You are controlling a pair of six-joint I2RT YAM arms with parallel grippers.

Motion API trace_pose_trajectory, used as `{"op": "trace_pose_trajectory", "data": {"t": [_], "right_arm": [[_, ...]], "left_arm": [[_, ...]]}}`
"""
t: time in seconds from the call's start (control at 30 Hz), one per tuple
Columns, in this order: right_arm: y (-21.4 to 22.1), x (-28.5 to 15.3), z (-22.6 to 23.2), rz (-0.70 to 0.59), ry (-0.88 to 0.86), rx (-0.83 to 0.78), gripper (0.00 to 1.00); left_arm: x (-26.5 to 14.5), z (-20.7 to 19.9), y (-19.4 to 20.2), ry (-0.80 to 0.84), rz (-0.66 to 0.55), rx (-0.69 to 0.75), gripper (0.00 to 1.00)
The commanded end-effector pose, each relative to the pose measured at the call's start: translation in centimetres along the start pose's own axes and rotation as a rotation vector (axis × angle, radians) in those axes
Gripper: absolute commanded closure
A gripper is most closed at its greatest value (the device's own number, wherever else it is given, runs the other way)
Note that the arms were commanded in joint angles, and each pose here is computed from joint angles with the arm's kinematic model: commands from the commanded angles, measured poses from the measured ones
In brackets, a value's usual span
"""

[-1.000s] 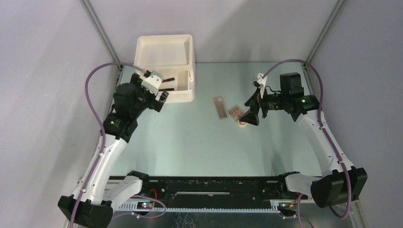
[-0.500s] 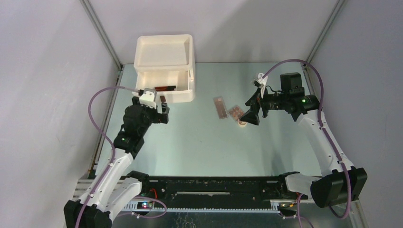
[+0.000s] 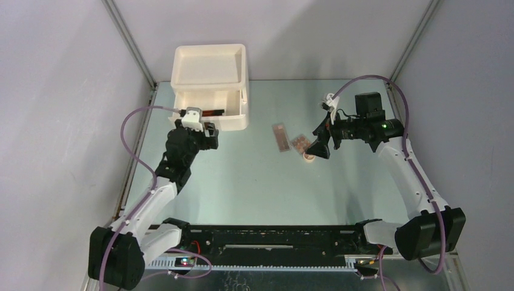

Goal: Organize the makeup
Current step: Close the drawer in the storage box.

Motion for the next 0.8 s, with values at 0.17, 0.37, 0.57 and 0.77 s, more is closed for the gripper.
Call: {"op": "trace_pose_trajectory", "data": {"t": [0.17,0.37,0.57,0.77], "right_arm": [[0.1,-0.1,-0.3,0.002,0.006,-0.014,0.00],[0.2,0.1,-0.4,0.005,-0.004,-0.008,0.00],[0.2,0.1,-0.3,0.004,-0.008,-0.011,0.01],[0.1,0.0,-0.2,0.002,-0.008,-0.013,0.00]], "left_arm": [[1.1,0.2,-2.0,-0.031,-0.091,-0.057,0.27],[1.6,0.4,-2.3,-0.040,-0.092,-0.049,0.41],[1.9,0.4,-3.1,-0.040,-0.117,-0.052,0.53],[2.0,0.4,-4.3,-0.032,-0.149,-0.056,0.65]]}}
Point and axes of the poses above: each gripper's point midway between its finger pads, its own x axis out along the fingers, its own z axis along the line the jaws close on, y = z × x, the point moved 7 cm from there along -x, back along the fingers, and after that the axes turned 8 degrees about x, right-handed, at the moved point
